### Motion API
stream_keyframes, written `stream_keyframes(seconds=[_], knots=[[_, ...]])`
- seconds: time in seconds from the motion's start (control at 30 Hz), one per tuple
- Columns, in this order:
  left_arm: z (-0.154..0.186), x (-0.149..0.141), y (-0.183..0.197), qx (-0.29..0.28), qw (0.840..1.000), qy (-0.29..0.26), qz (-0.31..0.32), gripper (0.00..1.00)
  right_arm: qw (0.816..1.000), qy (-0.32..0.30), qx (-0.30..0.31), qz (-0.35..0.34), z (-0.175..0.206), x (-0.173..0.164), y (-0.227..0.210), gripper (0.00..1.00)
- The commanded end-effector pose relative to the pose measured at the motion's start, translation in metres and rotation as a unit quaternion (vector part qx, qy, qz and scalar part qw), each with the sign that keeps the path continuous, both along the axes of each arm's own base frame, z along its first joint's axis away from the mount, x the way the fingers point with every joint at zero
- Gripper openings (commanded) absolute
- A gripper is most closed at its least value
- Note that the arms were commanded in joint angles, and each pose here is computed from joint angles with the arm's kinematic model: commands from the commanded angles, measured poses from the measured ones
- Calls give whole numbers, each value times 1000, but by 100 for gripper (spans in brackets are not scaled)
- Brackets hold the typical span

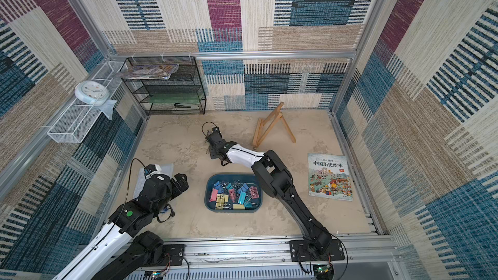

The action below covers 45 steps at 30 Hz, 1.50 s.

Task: Put the binder clips in the storage box
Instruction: Pick up the binder clip at the center of the board.

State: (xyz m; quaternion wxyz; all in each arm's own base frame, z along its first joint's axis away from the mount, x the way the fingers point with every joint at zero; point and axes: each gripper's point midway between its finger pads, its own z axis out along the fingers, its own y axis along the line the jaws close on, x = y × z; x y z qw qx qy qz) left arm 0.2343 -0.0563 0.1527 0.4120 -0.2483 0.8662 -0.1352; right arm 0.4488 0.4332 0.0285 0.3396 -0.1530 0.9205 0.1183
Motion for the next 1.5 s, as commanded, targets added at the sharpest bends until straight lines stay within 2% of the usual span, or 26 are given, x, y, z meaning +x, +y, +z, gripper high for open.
stream_keyframes(seconds=[0.0, 0.17, 0.33, 0.43, 0.6, 0.73, 0.8, 0.93, 1.2, 1.47], knots=[[0, -1, 1, -1, 1000, 1, 2, 97, 998, 42, -35, 23, -8, -24, -17, 41], [2, -2, 1, -3, 1000, -1, 2, 97, 998, 15, -39, 55, 25, -29, -21, 37], [2, -1, 0, -7, 1000, -3, 2, 97, 989, -12, -131, 71, 36, -28, -46, 35], [0, 1, -5, -12, 1000, -2, -7, 97, 975, -20, -190, 117, 36, -33, -53, 36], [-3, 9, -18, -14, 999, 8, -33, 97, 947, 17, -257, 191, 19, -45, -61, 38], [-3, 25, -44, -20, 996, 4, -92, 97, 951, 19, -233, 201, 18, -46, -54, 37], [-6, 34, -57, -15, 992, 21, -122, 97, 954, 18, -225, 199, 18, -45, -51, 36], [-15, 51, -67, 3, 990, 47, -136, 98, 957, 3, -230, 176, 26, -38, -56, 33], [-16, 82, -89, -21, 986, 60, -157, 99, 971, 19, -196, 133, 24, -36, -77, 34], [-23, 73, -79, -19, 988, 64, -138, 100, 977, 8, -185, 102, 25, -37, -87, 11]])
